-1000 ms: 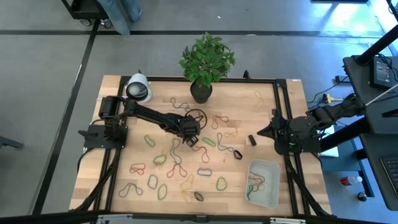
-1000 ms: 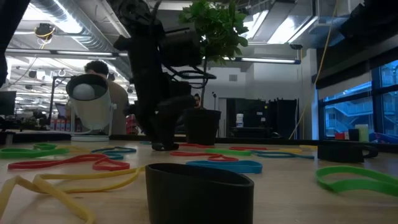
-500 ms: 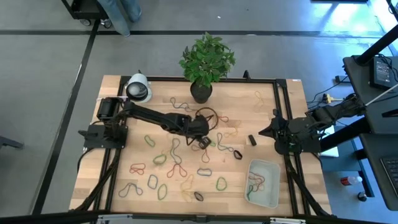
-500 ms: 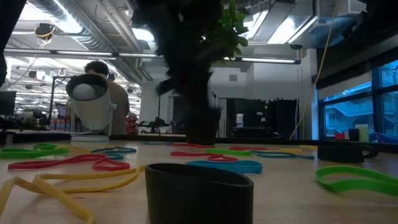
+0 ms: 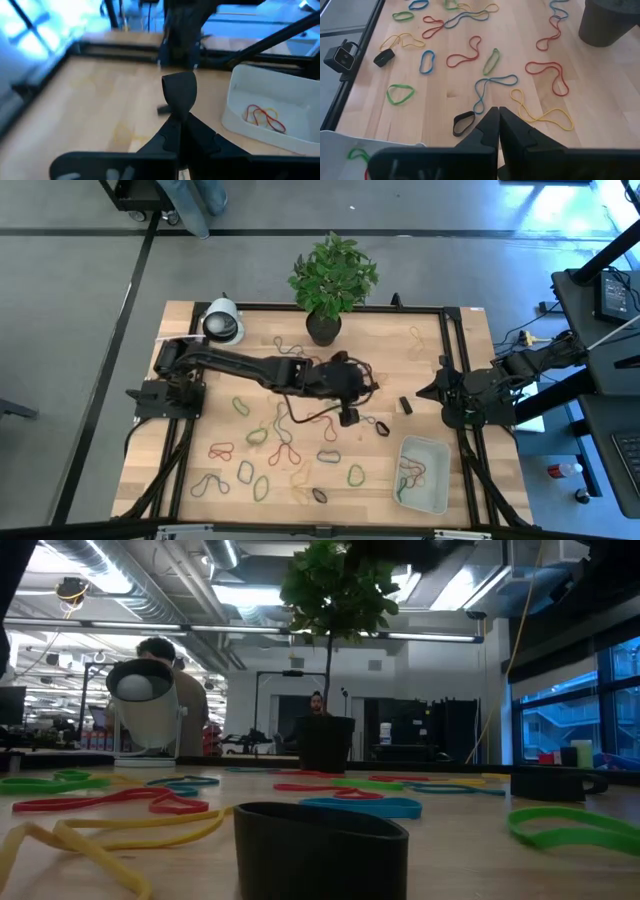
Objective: Pick and place rubber bands into bin
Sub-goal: Put the black rubber band into the gray bin
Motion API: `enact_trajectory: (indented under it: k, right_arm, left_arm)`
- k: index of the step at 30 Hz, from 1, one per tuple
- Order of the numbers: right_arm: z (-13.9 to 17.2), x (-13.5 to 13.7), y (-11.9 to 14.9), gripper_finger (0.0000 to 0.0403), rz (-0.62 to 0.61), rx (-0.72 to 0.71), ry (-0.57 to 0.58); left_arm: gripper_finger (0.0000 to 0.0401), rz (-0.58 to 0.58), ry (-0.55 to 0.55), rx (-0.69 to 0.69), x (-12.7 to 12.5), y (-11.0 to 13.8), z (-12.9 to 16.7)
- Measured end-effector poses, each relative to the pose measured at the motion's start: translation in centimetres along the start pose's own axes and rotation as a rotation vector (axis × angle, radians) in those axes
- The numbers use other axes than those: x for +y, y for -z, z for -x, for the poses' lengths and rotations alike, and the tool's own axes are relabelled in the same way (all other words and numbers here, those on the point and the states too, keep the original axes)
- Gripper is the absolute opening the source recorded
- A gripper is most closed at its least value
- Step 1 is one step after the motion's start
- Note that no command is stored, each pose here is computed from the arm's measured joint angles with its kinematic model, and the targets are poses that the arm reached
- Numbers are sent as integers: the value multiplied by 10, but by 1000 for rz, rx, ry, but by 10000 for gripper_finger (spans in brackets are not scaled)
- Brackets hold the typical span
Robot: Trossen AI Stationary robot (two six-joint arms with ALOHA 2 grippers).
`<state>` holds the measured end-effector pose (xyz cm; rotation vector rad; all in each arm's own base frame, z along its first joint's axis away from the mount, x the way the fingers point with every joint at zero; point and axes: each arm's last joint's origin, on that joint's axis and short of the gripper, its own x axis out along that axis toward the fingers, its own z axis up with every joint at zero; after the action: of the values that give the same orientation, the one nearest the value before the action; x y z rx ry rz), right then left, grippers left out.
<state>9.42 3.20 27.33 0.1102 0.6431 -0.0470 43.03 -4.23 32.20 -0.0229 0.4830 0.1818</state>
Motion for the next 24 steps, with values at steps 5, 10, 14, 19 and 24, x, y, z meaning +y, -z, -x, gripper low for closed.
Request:
enact_trajectory:
  k: [5, 10, 14, 19, 24]
  right_arm:
    - [0, 0, 0, 16, 0, -1, 0]
    - [0, 0, -1, 16, -7, -7, -3]
    - [0, 1, -2, 16, -13, -21, -8]
    - [0, 1, -2, 16, -12, -24, -7]
    - [0, 1, -3, 16, -13, -26, -4]
  left_arm:
    - [3, -112, 5, -50, -11, -23, 17]
    - [3, -148, 26, -99, -21, -32, 21]
    - [3, -141, 76, -148, -36, -34, 4]
    - [3, -160, 119, -136, -67, -27, -36]
    - [3, -162, 162, -151, -99, -15, -76]
